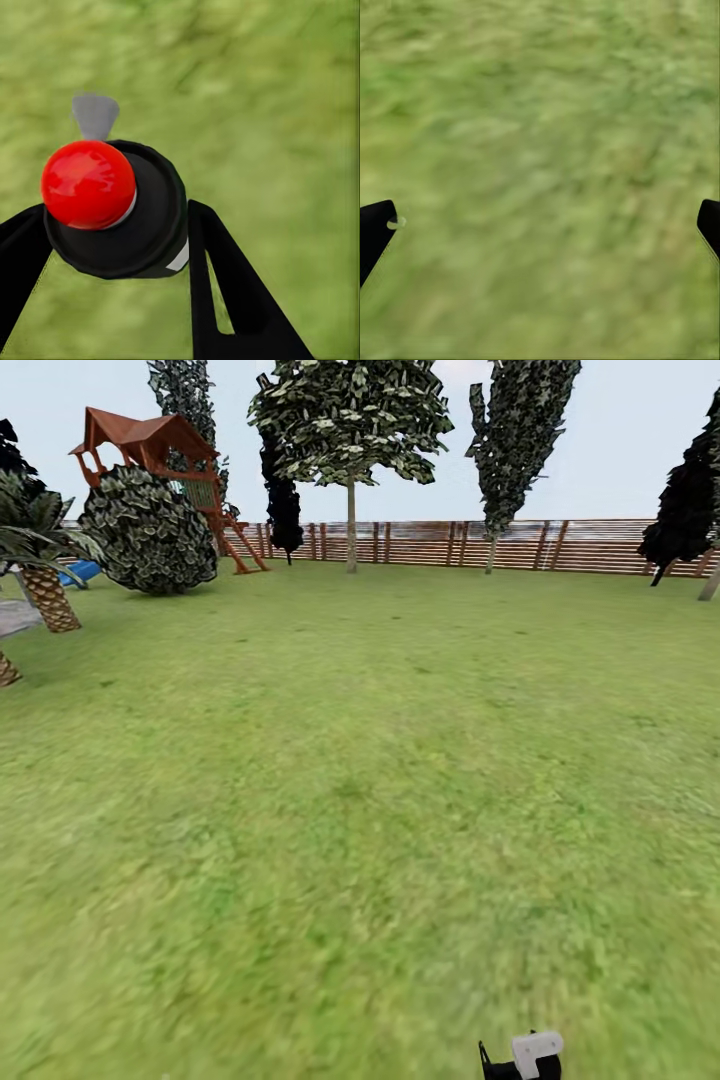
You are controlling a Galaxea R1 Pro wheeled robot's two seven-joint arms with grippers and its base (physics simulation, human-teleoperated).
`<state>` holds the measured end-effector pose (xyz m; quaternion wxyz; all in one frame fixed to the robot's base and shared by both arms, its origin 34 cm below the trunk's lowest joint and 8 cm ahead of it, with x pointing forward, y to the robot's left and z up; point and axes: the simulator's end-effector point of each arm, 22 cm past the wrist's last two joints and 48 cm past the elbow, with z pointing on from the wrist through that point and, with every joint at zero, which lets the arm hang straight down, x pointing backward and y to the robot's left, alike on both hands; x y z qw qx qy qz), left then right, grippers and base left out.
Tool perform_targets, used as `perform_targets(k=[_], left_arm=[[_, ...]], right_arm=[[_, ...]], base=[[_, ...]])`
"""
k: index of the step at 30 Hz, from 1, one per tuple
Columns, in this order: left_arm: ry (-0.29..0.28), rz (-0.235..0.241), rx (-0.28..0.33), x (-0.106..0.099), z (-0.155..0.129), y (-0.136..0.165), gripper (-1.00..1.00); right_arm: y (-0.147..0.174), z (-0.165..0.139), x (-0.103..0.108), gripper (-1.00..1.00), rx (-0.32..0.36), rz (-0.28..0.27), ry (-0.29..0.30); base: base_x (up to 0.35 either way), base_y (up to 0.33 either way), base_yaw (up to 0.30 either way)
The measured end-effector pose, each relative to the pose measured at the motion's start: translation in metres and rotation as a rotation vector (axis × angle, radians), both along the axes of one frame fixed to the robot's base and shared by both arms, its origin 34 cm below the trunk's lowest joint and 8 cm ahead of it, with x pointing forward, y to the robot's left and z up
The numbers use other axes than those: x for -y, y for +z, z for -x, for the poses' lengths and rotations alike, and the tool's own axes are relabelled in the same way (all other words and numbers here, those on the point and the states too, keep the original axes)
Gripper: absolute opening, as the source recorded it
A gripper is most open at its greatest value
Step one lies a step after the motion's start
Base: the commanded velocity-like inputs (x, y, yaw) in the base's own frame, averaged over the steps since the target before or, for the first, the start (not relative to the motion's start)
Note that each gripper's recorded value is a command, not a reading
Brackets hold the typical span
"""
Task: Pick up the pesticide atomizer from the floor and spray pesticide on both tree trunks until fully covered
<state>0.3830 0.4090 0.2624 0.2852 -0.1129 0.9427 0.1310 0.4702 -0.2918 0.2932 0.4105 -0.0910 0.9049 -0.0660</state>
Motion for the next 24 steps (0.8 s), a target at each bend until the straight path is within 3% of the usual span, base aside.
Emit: perform_targets(k=[24], left_arm=[[0.001,-0.002,0.0,-0.0013,0.0001,0.0003,-1.0]], right_arm=[[0.0,0.0,0.0,1.0,0.0,0.0,0.0]], base=[[0.339,0.0,0.0]])
